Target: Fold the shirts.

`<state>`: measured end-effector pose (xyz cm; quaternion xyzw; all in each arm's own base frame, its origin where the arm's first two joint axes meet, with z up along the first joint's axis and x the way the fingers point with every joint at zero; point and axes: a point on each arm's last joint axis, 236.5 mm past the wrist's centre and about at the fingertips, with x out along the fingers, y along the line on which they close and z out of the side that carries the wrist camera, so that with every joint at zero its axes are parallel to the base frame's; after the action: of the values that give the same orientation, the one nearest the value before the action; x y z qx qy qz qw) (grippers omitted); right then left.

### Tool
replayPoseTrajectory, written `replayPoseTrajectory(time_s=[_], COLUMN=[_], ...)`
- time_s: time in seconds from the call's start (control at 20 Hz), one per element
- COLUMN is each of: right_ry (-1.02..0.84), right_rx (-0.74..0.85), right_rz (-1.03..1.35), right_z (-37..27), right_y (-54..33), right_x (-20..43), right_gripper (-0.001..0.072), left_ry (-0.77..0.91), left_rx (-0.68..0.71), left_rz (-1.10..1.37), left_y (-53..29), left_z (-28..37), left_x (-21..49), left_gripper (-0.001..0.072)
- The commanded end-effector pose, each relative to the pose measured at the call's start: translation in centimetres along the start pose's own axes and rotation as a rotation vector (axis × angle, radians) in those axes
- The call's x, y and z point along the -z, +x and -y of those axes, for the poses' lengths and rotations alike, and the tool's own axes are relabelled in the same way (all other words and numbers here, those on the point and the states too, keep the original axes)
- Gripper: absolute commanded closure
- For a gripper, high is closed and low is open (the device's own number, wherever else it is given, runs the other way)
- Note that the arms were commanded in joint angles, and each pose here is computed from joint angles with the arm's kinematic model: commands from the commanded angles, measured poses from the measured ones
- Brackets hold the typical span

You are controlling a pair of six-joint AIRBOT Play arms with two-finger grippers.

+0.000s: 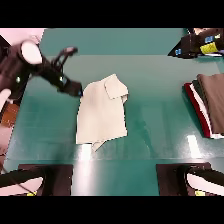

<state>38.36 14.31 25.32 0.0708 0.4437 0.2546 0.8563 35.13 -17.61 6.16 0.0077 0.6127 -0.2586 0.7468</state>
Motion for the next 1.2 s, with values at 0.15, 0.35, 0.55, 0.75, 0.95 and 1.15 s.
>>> replayPoseTrajectory(time_s=[0.15,0.35,0.55,0.75,0.95,1.15], right_ry=[0.003,0.004,0.004,0.004,0.006,0.052], right_rx=[0.000,-0.006,-0.006,-0.007,-0.013,-0.041], right_rz=[-0.004,-0.004,-0.010,-0.014,-0.091,-0.248], right_z=[0.1,-0.1,-0.1,-0.1,-0.1,0.3], right_y=[0.0,0.0,0.0,0.0,0.2,4.4], right_x=[0.2,0.2,0.4,0.5,2.2,6.4], right_gripper=[0.0693,0.0693,0.0693,0.0693,0.0692,0.0691], left_ry=[-0.135,-0.186,-0.218,-0.239,-0.141,0.041], left_rx=[0.029,0.073,0.112,0.145,0.034,-0.398], left_rz=[-0.219,-0.232,-0.226,-0.208,-0.204,-0.027], left_y=[7.6,9.9,10.4,10.4,8.6,-2.8], left_z=[-1.6,-1.1,-0.3,0.5,-1.7,-8.6], left_x=[14.0,16.1,16.3,15.7,14.9,8.9], left_gripper=[0.0204,0.0205,0.0206,0.0590,0.0688,0.0688])
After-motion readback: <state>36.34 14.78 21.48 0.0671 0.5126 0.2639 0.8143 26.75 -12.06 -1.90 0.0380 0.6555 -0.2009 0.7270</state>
